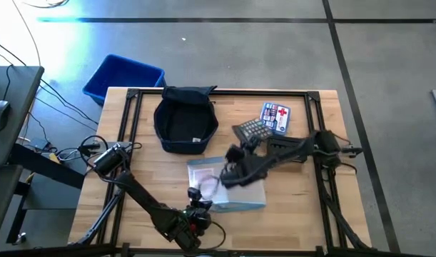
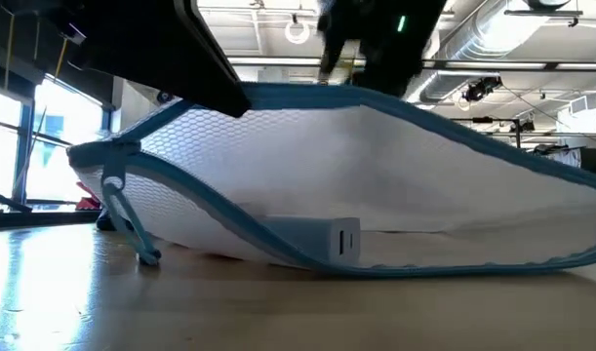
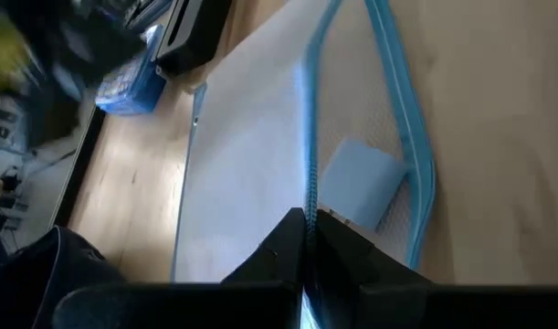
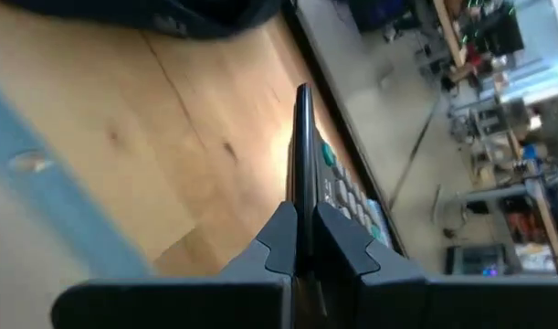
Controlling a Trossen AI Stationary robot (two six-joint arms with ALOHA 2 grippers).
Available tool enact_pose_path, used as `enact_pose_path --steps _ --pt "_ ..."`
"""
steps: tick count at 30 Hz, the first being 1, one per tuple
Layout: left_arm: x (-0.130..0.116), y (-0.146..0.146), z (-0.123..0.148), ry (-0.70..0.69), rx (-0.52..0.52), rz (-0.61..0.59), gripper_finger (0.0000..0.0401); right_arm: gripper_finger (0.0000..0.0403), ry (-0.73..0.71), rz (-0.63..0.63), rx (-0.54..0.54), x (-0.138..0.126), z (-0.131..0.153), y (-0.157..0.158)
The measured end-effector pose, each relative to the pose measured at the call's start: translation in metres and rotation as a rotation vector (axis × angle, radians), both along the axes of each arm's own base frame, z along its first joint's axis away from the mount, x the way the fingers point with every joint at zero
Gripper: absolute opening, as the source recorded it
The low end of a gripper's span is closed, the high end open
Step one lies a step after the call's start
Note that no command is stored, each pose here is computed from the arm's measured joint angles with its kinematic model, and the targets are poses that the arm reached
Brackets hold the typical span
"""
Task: Unpack backpack
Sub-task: Remove the black calculator from the transparent zip bag, then remove the white charger adapter from the transparent zip bag
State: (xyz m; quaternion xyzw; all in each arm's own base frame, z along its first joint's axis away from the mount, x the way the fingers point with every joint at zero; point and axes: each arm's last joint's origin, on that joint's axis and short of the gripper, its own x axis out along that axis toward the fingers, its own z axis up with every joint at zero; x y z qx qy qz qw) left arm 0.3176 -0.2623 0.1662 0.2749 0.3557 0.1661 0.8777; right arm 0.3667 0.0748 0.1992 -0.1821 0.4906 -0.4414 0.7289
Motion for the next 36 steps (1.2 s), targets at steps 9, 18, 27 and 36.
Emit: enact_pose_path --steps 9,18,27,36 --pt "0.001 0.000 0.000 -0.004 0.002 0.001 0.0000 0.0005 -0.144 0.046 0.067 0.024 -0.062 -0.064" --pt "0.003 0.002 0.000 -0.007 -0.004 0.007 0.0000 0.0065 -0.133 0.025 0.188 0.023 -0.072 -0.100" --pt "0.003 0.002 0.000 -0.009 -0.014 0.010 0.0000 0.0191 0.001 0.088 0.311 0.030 -0.044 -0.086" --pt "0.002 0.001 0.000 0.004 -0.037 0.007 0.0000 0.0184 0.122 0.296 0.223 0.007 0.009 0.012"
